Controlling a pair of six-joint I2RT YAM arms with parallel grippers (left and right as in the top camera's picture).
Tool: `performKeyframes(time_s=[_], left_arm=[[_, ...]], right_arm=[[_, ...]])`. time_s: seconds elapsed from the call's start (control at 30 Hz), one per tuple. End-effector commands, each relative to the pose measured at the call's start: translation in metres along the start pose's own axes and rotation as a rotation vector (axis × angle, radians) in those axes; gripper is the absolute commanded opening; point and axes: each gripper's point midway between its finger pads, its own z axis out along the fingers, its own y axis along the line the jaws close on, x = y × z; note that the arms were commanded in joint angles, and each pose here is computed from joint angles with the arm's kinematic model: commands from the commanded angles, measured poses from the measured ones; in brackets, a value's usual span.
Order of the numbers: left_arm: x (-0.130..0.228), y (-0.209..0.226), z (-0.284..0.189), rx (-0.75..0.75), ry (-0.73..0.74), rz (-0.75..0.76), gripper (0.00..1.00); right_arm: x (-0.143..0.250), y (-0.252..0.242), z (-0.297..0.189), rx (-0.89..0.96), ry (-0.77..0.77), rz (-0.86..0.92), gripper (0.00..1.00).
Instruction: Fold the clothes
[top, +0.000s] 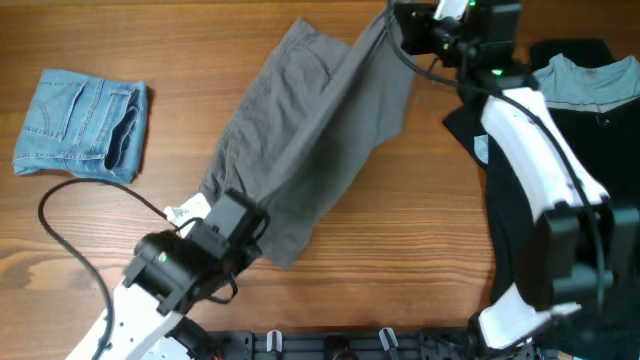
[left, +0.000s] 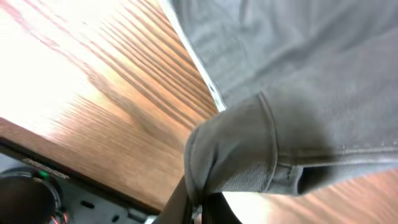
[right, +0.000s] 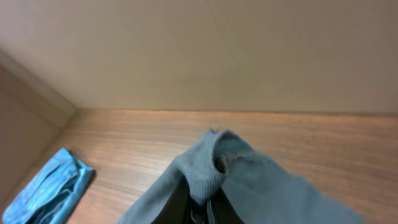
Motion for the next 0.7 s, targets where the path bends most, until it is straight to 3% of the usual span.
performKeyframes(time_s=[0.0,0.07,0.1,0.17,0.23,0.3,0.37,0.43,0.5,0.67], left_arm=[[-0.023,0.031,0.022,-0.222,-0.073,-0.054,0.04],[-0.036,0.041,0.035,-0.345,-0.089,-0.062,0.04],[-0.039,0.043,0.039,-0.368,-0.099,-0.066,0.04],[-0.051,0.047,0.051,-0.436,-0.119,-0.084,0.56],[-0.052,0.054,0.058,-0.495,-0.078,-0.051,0.85],[-0.054,0.056,0.063,-0.507,-0.054,-0.031,0.94],[-0.050,0.042,0.070,-0.427,0.002,0.015,0.95],[-0.046,0.000,0.085,-0.221,0.078,0.193,0.94],[-0.055,-0.019,0.089,-0.146,0.041,0.261,0.96],[-0.053,-0.037,0.089,-0.053,0.057,0.385,0.92]], right_arm=[[0.009,-0.021,0.034,0.045,-0.018,0.019,0.04],[0.039,-0.016,0.063,-0.001,0.022,0.011,0.05],[0.044,-0.014,0.069,-0.009,0.023,0.007,0.14],[0.056,-0.015,0.083,-0.022,0.026,0.000,1.00],[0.058,-0.022,0.076,-0.016,0.056,-0.008,1.00],[0.063,-0.036,0.060,0.003,0.122,0.041,1.00],[0.084,-0.057,0.035,0.063,0.251,0.103,1.00],[0.117,-0.082,0.010,0.140,0.403,0.150,1.00],[0.151,-0.096,-0.008,0.201,0.527,0.191,1.00],[0.191,-0.097,0.003,0.190,0.588,0.153,0.98]])
